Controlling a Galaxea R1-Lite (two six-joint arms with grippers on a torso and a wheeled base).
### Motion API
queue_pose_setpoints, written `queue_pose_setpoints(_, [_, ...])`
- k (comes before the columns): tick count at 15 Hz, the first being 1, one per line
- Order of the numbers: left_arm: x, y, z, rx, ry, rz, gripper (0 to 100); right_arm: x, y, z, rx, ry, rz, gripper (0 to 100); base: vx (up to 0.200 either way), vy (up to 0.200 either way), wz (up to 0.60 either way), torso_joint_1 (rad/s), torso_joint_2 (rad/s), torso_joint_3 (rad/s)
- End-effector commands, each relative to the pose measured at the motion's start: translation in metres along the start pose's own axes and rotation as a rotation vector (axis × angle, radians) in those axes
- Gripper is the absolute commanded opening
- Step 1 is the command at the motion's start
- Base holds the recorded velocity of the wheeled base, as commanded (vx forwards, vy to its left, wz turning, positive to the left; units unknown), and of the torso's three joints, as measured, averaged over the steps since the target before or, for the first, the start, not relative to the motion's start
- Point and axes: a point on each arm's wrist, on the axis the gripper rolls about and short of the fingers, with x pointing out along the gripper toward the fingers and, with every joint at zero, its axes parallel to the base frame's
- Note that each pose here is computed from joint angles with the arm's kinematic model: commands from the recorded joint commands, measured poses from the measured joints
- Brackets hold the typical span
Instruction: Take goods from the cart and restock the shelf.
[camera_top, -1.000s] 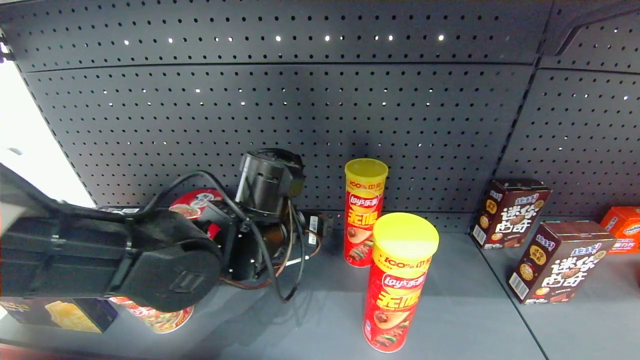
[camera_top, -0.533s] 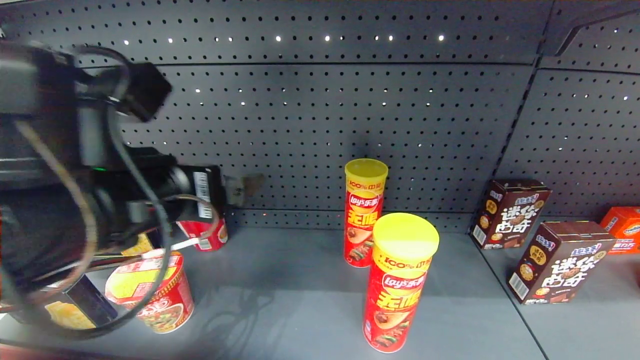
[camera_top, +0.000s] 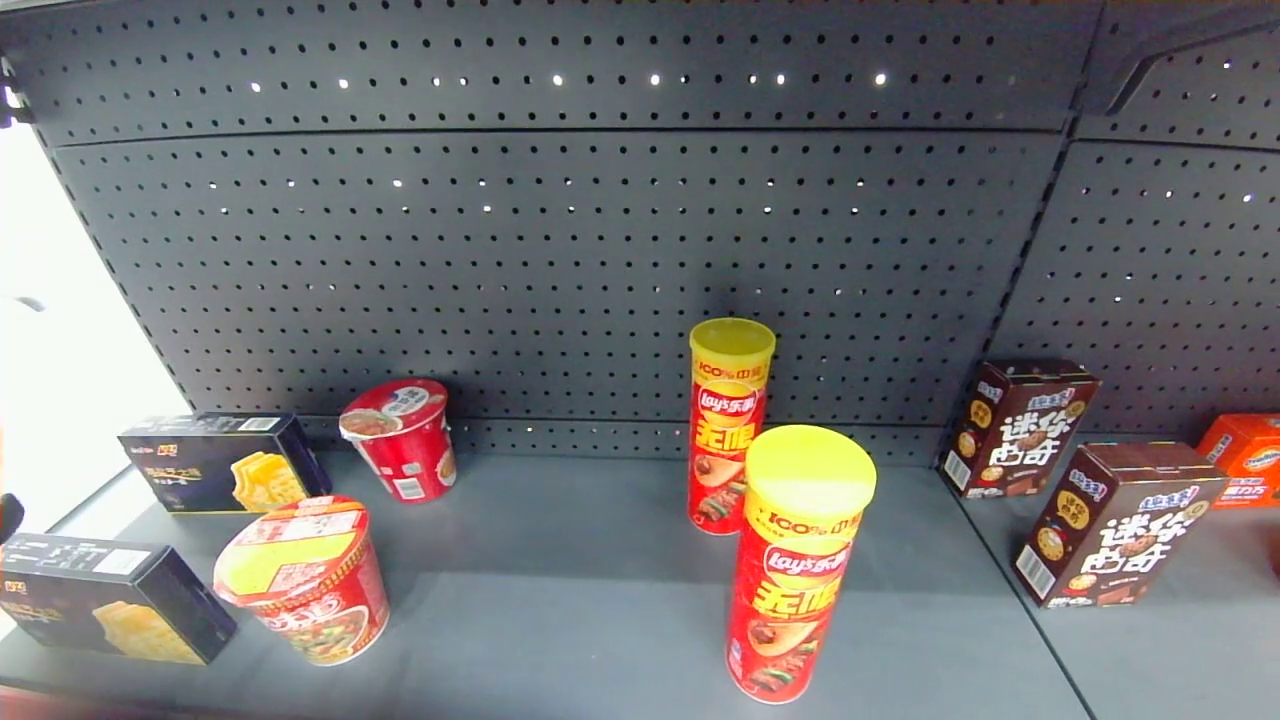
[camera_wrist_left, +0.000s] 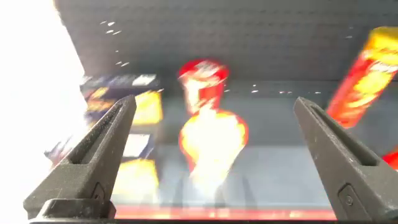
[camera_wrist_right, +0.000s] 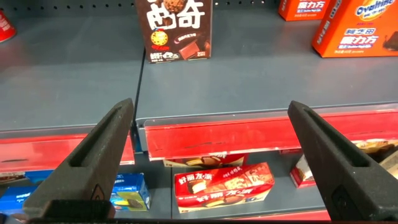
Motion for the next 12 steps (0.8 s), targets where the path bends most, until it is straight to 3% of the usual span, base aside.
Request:
queue_pose_setpoints(1, [-0.049,0.015,-0.052,-0.026,-0.109,0.099,100,0.0,0.0,0.0,-0.002,0.0,0.0,100,0.0,0.0,0.0,0.0,0.0,0.0])
queue_pose_setpoints(3, [-0.055,0.017,-0.083,-0.024,-0.088,0.14,100,0.0,0.0,0.0,0.0,0.002,0.0,100,0.0,0.0,0.0,0.0,0.0,0.0])
queue_pose_setpoints(7, [-0.055,0.018,-0.118,-0.031,-0.131,0.183,100,0.0,0.0,0.0,0.0,0.0,0.0,100,0.0,0.0,0.0,0.0,0.0,0.0])
queue_pose_setpoints(9, [-0.047,0.017,-0.135,-0.026,-0.126,0.202,100,0.0,0.0,0.0,0.0,0.002,0.0,100,0.0,0.0,0.0,0.0,0.0,0.0])
queue_pose_setpoints(10, [-0.045,0.014,-0.153,-0.018,-0.115,0.188,100,0.0,0.0,0.0,0.0,0.002,0.0,100,0.0,0.0,0.0,0.0,0.0,0.0])
queue_pose_setpoints(11, [-0.047,0.015,-0.156,-0.014,-0.118,0.175,100,0.0,0.0,0.0,0.0,0.0,0.0,100,0.0,0.0,0.0,0.0,0.0,0.0])
queue_pose_setpoints(12, [-0.048,0.016,-0.162,-0.012,-0.086,0.182,100,0.0,0.0,0.0,0.0,0.0,0.0,100,0.0,0.0,0.0,0.0,0.0,0.0])
